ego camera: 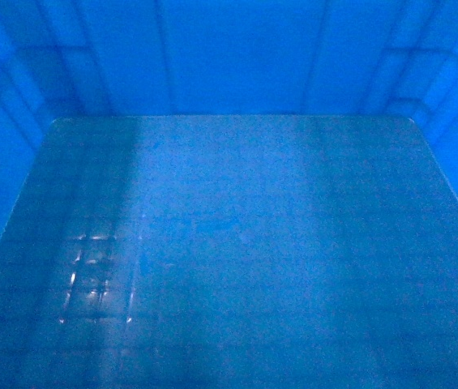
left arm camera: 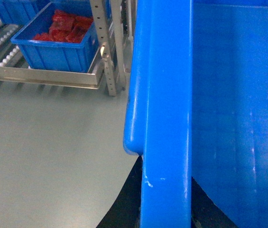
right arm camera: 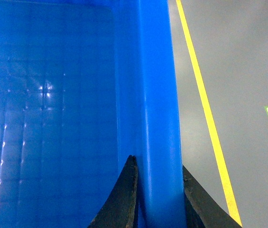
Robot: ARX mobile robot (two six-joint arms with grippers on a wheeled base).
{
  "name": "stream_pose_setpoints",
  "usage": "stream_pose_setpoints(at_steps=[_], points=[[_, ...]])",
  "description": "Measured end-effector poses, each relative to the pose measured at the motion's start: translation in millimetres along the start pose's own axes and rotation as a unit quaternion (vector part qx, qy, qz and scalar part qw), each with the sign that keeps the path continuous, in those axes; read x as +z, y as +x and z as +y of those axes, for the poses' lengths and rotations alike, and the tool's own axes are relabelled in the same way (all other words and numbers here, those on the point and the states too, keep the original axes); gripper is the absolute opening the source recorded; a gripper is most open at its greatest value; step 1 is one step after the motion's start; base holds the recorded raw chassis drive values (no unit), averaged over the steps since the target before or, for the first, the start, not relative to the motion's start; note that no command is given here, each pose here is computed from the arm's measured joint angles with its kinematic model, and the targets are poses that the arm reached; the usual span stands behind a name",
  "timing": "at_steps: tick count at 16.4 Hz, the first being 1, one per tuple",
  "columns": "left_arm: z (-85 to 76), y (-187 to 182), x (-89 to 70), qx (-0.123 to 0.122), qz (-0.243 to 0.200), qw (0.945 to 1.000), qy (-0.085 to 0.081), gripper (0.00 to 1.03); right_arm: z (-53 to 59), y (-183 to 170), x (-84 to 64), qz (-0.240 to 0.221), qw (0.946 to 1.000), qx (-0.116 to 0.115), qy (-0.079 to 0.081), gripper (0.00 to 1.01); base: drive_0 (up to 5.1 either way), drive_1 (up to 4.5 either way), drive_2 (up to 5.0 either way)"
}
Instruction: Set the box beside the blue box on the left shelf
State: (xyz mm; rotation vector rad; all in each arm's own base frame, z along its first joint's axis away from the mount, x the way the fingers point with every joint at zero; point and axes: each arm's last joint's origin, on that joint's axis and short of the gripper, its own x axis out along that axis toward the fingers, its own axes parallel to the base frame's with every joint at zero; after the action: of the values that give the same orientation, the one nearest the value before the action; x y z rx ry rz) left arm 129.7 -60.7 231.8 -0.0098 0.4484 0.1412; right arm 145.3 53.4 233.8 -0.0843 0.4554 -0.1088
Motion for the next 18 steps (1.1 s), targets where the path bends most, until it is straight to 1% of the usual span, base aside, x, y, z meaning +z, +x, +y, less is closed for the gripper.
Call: stream_pose_setpoints(at_steps=[18], points=[[-0.1,-0.1,0.2,0.0,-0.001,1.0,-0.001,0.08,-0.1,-0.1,0.0,0.0,1.0,0.0,0.0,0.12,0.0,4.07,-4.1]])
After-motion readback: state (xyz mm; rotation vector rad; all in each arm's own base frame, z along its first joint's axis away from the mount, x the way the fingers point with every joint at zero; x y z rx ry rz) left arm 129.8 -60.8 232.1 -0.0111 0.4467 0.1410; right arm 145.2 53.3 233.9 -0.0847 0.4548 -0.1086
